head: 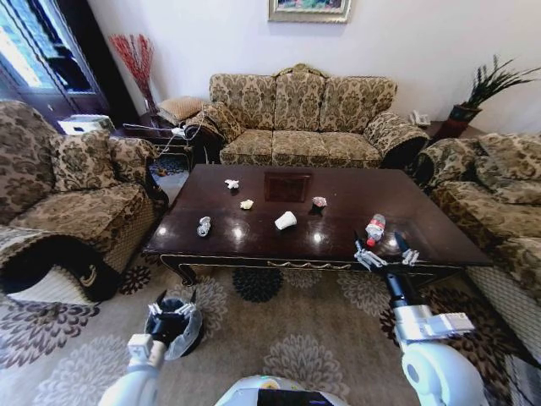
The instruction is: Move to the front of the table and place the trash on the table into the trash bin.
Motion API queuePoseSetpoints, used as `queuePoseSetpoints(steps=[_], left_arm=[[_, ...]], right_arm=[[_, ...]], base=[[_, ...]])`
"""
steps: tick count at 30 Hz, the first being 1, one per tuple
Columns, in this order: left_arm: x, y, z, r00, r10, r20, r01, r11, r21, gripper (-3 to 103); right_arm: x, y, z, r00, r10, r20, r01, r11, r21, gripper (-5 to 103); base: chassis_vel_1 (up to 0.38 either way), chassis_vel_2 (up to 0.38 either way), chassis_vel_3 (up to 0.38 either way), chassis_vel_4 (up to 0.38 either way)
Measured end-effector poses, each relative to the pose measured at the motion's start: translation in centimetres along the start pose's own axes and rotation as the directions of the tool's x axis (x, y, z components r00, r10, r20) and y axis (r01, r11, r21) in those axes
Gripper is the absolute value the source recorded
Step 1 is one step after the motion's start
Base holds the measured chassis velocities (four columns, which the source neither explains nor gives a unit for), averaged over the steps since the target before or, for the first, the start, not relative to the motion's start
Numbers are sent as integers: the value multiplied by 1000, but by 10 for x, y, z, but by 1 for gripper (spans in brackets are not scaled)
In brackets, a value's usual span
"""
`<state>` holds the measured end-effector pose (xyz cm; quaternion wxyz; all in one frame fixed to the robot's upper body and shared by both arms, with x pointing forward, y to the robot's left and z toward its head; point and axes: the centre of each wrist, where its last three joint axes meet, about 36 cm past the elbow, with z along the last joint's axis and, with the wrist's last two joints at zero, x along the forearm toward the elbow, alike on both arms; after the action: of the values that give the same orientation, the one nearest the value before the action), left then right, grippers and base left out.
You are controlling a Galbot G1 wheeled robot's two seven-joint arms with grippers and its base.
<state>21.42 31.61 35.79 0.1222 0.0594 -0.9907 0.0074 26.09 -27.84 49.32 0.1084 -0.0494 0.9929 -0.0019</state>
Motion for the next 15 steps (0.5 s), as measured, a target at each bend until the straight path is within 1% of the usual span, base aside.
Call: queuePoseSetpoints(steps=[1,2,3,5,6,8,9,11,15], left_arm=[[-1,7,-3,1000,-16,10,16,1000,19,100],[-1,7,-3,1000,-16,10,16,1000,19,100],[-3,18,-8,999,-38,20,37,999,31,100],[-6,35,-18,997,-71,35,69,997,32,100],[-6,35,-18,997,-71,35,69,997,32,100],[-8,50,-30,994,-96,51,94,995,28,100],[-8,50,-30,994,-96,51,94,995,28,100],[-7,58,-38,992,-109,57,108,994,22,100],[-3,59,-29,993,-118,27,117,993,13,100]], right_arm=[[1,0,0,1000,-3,-4,3,1000,2,100],[1,0,0,1000,-3,-4,3,1000,2,100],[0,0,0,1000,-4,-3,4,1000,3,100],[-1,1,1,1000,-3,0,3,1000,-2,100],[-1,1,1,1000,-3,0,3,1000,-2,100],[-2,3,2,1000,-1,0,1,1000,-12,100],[-2,3,2,1000,-1,0,1,1000,-12,100],[-1,3,3,1000,-1,-3,1,1000,-17,100],[-1,3,6,1000,1,6,-1,1000,-26,100]], base=[[0,0,0,0],[0,0,0,0],[0,0,0,0],[0,0,0,0],[0,0,0,0],[93,65,-90,-77],[120,82,-90,-93],[131,126,-125,-117],[158,170,-161,-175]])
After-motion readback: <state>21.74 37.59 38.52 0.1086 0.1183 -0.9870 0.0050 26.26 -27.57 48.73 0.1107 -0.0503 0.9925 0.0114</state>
